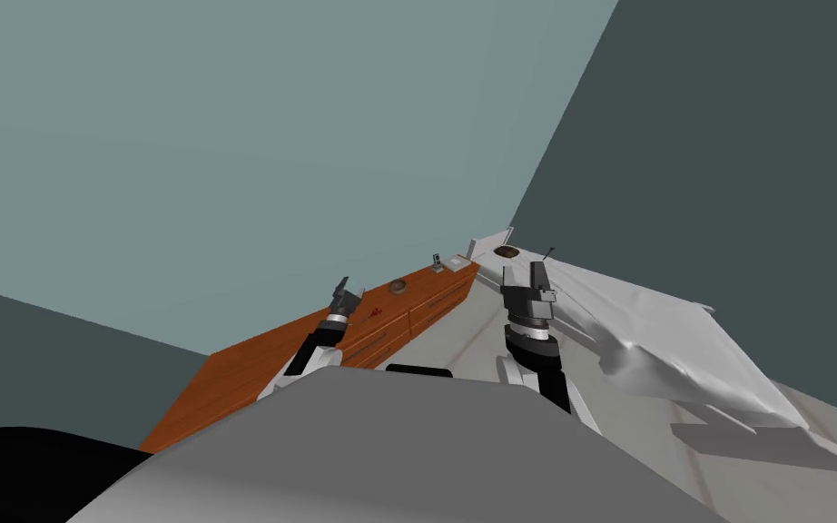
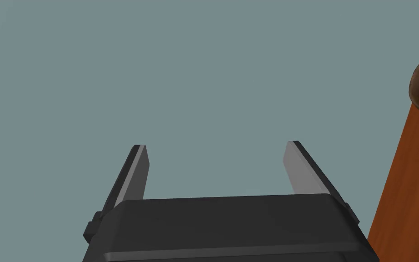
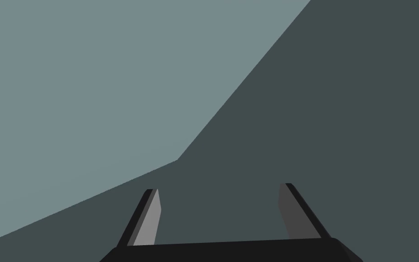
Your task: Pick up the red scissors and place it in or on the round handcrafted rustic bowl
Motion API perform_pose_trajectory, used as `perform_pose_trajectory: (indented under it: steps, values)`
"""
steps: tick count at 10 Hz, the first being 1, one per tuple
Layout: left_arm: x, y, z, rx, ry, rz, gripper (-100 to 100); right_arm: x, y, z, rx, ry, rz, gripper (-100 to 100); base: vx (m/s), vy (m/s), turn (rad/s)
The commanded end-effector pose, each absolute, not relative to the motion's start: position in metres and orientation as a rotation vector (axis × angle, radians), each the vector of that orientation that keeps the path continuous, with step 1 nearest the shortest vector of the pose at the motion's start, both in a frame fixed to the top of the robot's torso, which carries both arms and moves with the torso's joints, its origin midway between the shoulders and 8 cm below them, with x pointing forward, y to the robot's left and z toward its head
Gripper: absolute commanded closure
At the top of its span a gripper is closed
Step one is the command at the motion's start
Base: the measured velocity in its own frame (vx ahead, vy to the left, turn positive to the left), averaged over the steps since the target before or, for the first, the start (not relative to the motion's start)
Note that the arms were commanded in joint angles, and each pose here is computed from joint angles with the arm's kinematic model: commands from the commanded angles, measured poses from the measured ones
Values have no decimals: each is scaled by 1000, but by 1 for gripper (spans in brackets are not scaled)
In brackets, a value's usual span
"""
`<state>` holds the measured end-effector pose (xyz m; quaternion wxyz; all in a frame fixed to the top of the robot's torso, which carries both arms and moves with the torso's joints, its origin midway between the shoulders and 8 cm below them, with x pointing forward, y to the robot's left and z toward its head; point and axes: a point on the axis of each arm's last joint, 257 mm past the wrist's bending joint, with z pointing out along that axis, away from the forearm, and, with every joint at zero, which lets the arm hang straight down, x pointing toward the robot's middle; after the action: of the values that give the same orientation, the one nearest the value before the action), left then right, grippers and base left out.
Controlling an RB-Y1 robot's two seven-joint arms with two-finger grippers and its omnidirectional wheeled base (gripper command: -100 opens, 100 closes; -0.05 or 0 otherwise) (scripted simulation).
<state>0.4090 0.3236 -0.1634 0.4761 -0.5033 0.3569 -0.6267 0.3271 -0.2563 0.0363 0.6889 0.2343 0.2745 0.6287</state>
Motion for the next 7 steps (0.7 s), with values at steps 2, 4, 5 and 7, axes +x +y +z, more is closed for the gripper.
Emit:
perform_pose_trajectory:
  steps: [2,4,5,7]
  values:
    - [410,331,-191,-1327,895,-1540,-100,327,-256,36,524,614,1406,0,-4,10,-197]
    - [410,338,-211,-1399,904,-1543,-100,327,-256,36,524,614,1406,0,-1,11,-229]
    - [410,339,-211,-1409,893,-1549,-100,327,-256,36,524,614,1406,0,-1,16,-120]
    - [410,346,-231,-1486,899,-1547,-100,327,-256,36,524,614,1406,0,-1,14,-206]
